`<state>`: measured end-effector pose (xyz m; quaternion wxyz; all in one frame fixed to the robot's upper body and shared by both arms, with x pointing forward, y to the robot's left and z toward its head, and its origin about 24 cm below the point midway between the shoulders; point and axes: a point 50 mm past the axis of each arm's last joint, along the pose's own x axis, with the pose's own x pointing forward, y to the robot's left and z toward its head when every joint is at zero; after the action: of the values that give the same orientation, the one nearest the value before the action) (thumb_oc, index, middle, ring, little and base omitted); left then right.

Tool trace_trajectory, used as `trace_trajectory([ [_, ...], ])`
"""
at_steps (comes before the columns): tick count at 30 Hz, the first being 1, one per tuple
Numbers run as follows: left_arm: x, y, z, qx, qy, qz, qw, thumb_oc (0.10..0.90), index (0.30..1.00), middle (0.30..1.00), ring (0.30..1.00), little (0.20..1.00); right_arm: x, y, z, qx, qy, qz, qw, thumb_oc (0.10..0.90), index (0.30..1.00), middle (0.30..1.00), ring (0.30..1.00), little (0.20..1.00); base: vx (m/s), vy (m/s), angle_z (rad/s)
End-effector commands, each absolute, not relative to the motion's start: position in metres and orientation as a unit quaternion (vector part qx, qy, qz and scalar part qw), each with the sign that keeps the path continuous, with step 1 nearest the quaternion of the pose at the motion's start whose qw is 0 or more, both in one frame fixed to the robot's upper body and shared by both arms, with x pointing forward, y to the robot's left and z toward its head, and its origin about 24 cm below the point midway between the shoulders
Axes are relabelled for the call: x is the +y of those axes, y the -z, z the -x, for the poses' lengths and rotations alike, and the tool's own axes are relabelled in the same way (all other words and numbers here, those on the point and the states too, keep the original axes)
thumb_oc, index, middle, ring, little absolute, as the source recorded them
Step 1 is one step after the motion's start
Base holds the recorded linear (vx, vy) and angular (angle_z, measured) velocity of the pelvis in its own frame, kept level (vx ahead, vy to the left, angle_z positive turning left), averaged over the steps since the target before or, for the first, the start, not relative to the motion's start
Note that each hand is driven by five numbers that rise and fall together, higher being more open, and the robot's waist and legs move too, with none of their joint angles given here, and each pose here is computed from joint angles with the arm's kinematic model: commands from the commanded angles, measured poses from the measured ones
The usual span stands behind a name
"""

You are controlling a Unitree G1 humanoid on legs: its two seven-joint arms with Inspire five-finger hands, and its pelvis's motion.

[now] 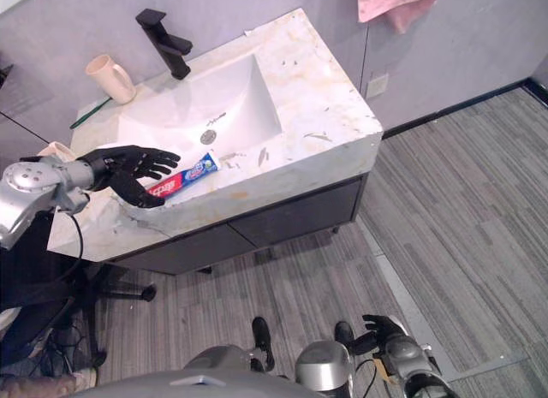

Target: Organize the bathroom.

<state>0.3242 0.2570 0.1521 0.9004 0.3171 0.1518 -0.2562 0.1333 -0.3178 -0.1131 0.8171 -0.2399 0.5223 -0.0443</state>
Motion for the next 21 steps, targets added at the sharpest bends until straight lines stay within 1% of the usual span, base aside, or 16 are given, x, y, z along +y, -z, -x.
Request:
trace_trajectory([
  [1,0.272,-0.206,-0.33,0.09,0.21,-0.37,0.901,0.8,0.9,0.9,0.9,0.9,-0.331,0.098,-0.144,0.488,0.062,0.246,0.835,0.8,0.9,0.9,0.9,0.9,-0.05,-0.004,0.01],
  [2,0.272,-0.203,-0.33,0.095,0.212,-0.371,0.899,0.759,0.839,0.839,0.839,0.839,-0.331,0.097,-0.146,0.487,0.063,0.246,0.836,0.8,0.9,0.9,0.9,0.9,-0.03,-0.005,0.01],
  [3,0.272,-0.202,-0.33,0.097,0.213,-0.371,0.899,0.695,0.742,0.742,0.742,0.742,-0.331,0.097,-0.146,0.486,0.063,0.246,0.836,0.8,0.9,0.9,0.9,0.9,0.0,0.0,0.0],
  [4,0.272,-0.202,-0.33,0.097,0.213,-0.371,0.899,0.695,0.742,0.742,0.742,0.742,-0.331,0.097,-0.146,0.486,0.063,0.246,0.836,0.8,0.9,0.9,0.9,0.9,0.0,0.0,0.0],
  [5,0.273,-0.2,-0.33,0.1,0.213,-0.371,0.898,0.549,0.524,0.524,0.524,0.524,-0.33,0.097,-0.147,0.485,0.063,0.245,0.837,0.8,0.9,0.9,0.9,0.9,0.0,0.0,0.0],
  [6,0.274,-0.196,-0.331,0.106,0.212,-0.373,0.897,0.419,0.328,0.328,0.328,0.328,-0.329,0.097,-0.149,0.483,0.064,0.244,0.838,0.8,0.9,0.9,0.9,0.9,0.0,0.0,0.0],
  [7,0.275,-0.193,-0.331,0.109,0.212,-0.372,0.897,0.4,0.3,0.3,0.3,0.3,-0.329,0.097,-0.15,0.483,0.064,0.244,0.839,0.8,0.9,0.9,0.9,0.9,0.0,0.0,0.0],
  [21,0.279,-0.182,-0.335,0.098,0.193,-0.366,0.905,0.4,0.3,0.3,0.3,0.3,-0.327,0.095,-0.157,0.479,0.061,0.245,0.841,0.8,0.9,0.9,0.9,0.9,0.0,0.0,0.0],
])
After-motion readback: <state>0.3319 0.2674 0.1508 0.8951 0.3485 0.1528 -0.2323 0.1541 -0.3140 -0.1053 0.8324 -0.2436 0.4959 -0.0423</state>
